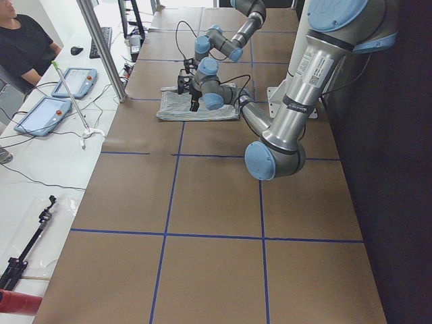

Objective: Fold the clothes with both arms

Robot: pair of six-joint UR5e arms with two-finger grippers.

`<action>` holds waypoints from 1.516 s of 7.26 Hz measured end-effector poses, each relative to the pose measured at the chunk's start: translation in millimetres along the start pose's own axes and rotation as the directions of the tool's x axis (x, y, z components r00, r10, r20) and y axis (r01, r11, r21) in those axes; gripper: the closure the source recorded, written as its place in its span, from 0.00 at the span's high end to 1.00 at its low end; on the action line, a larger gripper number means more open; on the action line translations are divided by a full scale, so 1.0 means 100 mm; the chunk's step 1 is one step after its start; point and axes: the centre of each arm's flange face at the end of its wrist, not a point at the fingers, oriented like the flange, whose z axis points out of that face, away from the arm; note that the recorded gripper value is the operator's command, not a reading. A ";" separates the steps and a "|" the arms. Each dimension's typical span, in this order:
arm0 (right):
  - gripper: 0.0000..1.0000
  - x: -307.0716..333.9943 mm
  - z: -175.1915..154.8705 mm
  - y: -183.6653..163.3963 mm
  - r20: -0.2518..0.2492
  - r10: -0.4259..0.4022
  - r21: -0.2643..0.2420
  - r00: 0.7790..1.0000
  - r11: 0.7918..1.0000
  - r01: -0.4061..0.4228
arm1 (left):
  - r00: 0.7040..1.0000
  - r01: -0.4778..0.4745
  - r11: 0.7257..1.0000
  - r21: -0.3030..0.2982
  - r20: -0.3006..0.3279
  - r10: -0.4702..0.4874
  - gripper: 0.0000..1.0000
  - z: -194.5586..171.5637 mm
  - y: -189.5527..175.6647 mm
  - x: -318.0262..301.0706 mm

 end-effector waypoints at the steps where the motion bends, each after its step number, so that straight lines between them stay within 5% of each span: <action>1: 1.00 0.20 0.04 -0.01 -0.010 0.009 0.001 1.000 1.000 -0.009 | 1.000 0.001 1.000 0.001 -0.003 -0.001 1.00 0.00 0.00 0.02; 4: 1.00 0.74 -0.12 0.03 0.002 -0.012 0.028 1.000 1.000 0.012 | 1.000 0.001 1.000 0.003 -0.008 0.000 1.00 -0.02 0.00 0.04; 8: 1.00 -0.07 -0.67 -0.71 0.007 -0.013 0.062 1.000 0.998 0.013 | 1.000 -0.017 1.000 0.009 -0.014 0.017 1.00 -0.10 -0.06 0.05; 11: 1.00 -0.31 -0.40 -0.91 -0.028 -0.034 0.083 0.999 0.996 0.036 | 1.000 -0.027 0.999 0.017 -0.010 0.027 1.00 -0.15 -0.15 0.00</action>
